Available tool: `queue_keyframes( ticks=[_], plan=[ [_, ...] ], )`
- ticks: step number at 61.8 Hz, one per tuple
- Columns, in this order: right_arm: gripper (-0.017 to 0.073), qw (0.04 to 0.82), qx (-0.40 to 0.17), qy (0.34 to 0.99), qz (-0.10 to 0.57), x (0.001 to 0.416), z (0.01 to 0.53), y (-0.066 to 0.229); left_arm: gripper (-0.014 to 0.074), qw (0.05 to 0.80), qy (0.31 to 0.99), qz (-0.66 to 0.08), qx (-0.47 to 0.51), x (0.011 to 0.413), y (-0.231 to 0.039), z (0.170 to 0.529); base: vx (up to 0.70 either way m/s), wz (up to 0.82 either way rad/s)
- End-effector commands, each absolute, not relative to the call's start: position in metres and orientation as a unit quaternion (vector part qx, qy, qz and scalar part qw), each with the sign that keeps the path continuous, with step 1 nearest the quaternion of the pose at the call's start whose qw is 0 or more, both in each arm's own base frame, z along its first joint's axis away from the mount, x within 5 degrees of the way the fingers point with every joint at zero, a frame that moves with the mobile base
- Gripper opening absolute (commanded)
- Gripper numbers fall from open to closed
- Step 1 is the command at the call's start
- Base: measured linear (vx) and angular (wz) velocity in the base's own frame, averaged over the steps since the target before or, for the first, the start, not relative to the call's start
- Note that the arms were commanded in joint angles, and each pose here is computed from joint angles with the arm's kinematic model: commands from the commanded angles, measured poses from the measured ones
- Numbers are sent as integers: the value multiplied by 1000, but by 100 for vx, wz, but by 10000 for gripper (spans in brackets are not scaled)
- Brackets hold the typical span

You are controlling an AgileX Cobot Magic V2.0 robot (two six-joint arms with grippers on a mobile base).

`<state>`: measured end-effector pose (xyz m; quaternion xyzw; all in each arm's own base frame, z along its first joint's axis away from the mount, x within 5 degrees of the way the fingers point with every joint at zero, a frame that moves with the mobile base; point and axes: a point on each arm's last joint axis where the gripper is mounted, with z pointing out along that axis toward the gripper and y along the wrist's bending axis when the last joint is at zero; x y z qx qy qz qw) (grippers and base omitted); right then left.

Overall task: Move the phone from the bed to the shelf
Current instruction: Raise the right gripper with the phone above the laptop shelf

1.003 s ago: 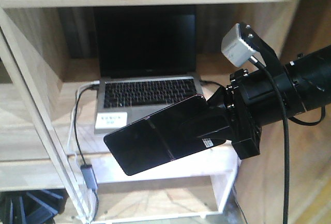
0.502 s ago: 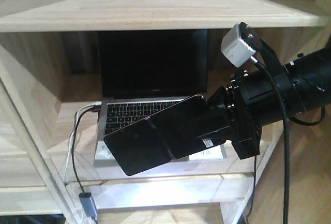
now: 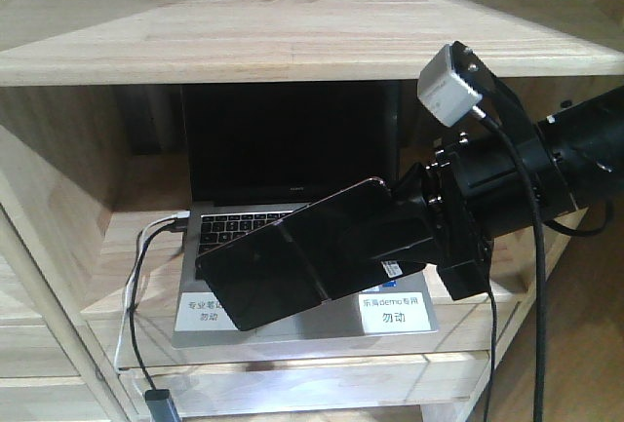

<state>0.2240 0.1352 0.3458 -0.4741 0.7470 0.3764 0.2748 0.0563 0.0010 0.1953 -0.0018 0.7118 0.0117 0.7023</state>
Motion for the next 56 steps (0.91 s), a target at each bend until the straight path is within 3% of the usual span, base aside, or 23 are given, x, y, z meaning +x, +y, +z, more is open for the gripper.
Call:
queue_keyframes(
  ticks=[1, 56],
  plan=[
    [-2, 290, -477, 720, 412, 213, 366, 136, 1, 738, 674, 4, -7, 54, 1, 211, 4, 1],
    [-2, 292, -476, 720, 411, 213, 366, 136, 1, 738, 674, 4, -7, 54, 1, 211, 0, 0]
  ],
)
